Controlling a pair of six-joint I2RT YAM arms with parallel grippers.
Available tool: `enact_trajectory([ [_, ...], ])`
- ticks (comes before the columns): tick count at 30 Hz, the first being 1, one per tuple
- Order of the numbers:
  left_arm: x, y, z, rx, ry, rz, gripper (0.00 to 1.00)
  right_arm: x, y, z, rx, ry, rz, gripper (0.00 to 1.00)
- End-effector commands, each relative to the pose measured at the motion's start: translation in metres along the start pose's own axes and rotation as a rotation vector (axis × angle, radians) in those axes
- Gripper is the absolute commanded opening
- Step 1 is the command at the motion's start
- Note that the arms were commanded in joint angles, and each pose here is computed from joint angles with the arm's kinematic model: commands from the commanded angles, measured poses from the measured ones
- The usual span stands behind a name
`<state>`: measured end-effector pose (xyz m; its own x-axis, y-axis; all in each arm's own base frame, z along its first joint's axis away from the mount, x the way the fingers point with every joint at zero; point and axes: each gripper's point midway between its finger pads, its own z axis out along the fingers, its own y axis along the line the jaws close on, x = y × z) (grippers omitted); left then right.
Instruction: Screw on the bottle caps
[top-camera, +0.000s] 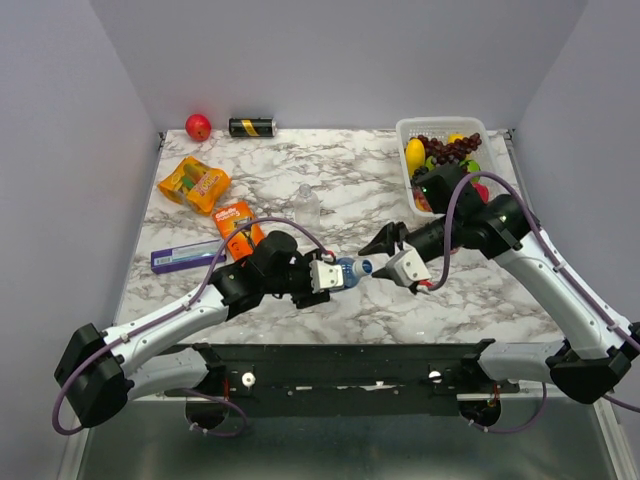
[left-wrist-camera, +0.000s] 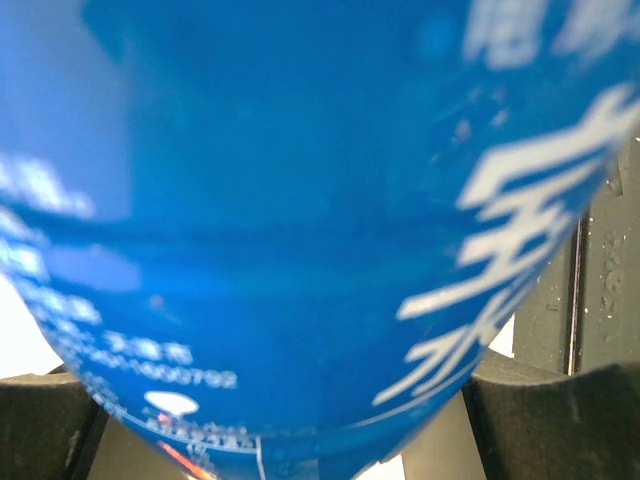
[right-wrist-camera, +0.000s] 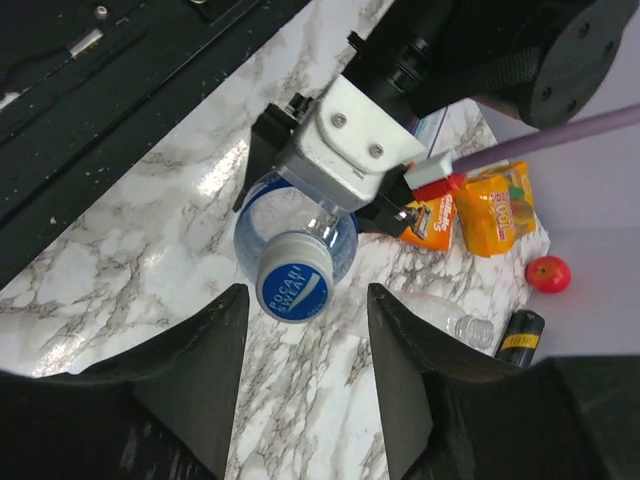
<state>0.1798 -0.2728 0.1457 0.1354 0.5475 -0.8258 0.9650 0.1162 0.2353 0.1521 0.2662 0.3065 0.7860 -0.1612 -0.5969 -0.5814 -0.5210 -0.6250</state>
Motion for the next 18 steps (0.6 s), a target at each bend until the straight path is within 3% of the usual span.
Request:
enact_trajectory([
  [1, -0.012, 0.005, 0.0, 0.003, -0.027, 0.015, 0.0, -0.008, 0.019, 0.002, -0.089, -0.018, -0.045, 0.57],
  [14, -0.015, 0.006, 0.0, 0.004, -0.038, 0.037, 0.0, 0.001, 0.019, 0.014, -0.109, 0.007, -0.053, 0.45],
  [18, -0.017, 0.008, 0.0, 0.001, -0.04, 0.045, 0.0, 0.003, 0.012, 0.015, -0.102, 0.014, -0.054, 0.34],
])
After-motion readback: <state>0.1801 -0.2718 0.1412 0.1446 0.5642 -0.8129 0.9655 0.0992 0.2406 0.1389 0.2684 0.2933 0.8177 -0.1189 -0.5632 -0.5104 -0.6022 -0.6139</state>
